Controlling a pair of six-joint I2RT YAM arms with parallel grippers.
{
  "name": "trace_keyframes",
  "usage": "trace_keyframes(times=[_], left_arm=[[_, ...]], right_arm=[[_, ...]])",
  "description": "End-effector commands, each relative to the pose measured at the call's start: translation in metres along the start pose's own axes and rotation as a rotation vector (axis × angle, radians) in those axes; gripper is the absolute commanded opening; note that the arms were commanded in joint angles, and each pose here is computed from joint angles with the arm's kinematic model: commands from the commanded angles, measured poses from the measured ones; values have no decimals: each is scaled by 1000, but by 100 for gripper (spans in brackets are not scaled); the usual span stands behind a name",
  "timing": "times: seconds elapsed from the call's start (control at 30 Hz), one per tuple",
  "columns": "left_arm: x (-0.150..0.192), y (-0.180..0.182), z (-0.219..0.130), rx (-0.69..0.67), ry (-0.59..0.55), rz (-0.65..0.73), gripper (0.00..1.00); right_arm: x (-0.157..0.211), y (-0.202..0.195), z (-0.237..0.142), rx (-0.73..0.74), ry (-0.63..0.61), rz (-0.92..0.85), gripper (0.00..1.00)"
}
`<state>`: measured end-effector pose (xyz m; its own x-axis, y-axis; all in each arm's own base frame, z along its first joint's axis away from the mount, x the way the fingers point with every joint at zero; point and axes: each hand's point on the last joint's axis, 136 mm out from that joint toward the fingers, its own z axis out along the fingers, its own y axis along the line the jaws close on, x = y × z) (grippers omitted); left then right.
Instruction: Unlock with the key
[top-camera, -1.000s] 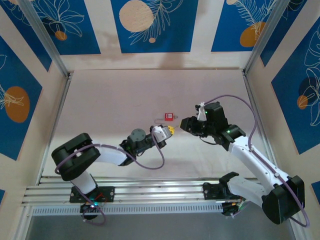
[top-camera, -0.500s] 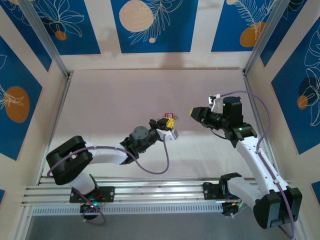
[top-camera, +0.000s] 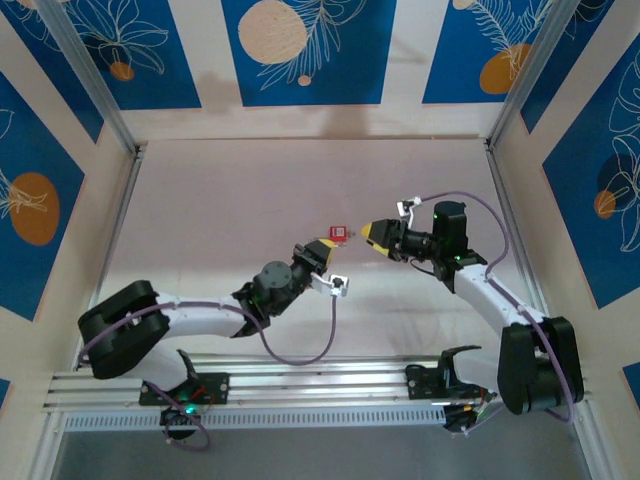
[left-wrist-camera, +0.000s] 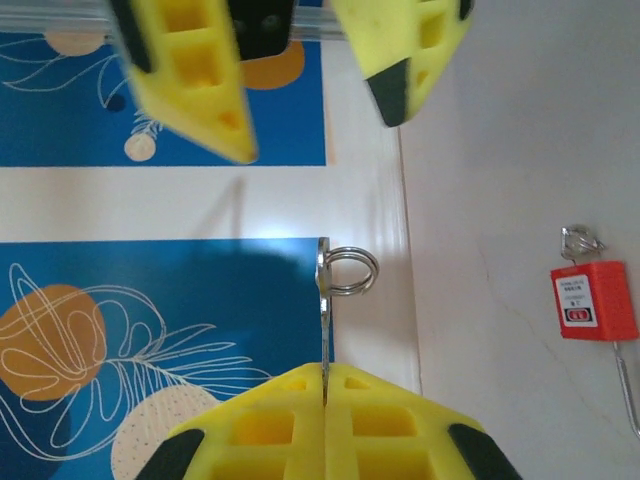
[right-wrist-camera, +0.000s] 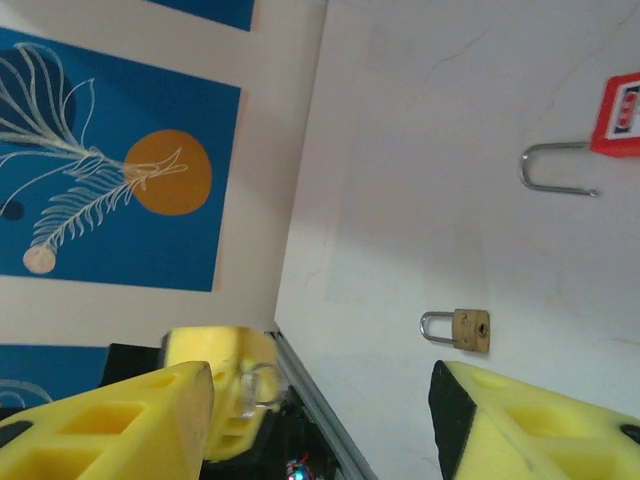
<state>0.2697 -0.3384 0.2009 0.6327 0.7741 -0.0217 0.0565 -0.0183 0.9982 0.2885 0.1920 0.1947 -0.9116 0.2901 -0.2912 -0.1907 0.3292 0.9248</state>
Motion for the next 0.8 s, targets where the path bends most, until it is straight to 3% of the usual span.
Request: trace_keyframes(times=[0.0, 0.13, 0.4, 0.77], left_arm=[[1, 14, 6, -100, 43, 88, 0], [-2, 22, 14, -192, 49, 115, 0], [-4, 17, 13, -191, 33, 119, 0], [-4, 15, 13, -187, 35, 114, 0]], right_arm=[[5, 16, 8, -102, 50, -34, 61], [9, 12, 17, -139, 92, 5, 62], [15, -6, 29, -128, 149, 53, 64], [21, 7, 35, -187, 187, 56, 31]])
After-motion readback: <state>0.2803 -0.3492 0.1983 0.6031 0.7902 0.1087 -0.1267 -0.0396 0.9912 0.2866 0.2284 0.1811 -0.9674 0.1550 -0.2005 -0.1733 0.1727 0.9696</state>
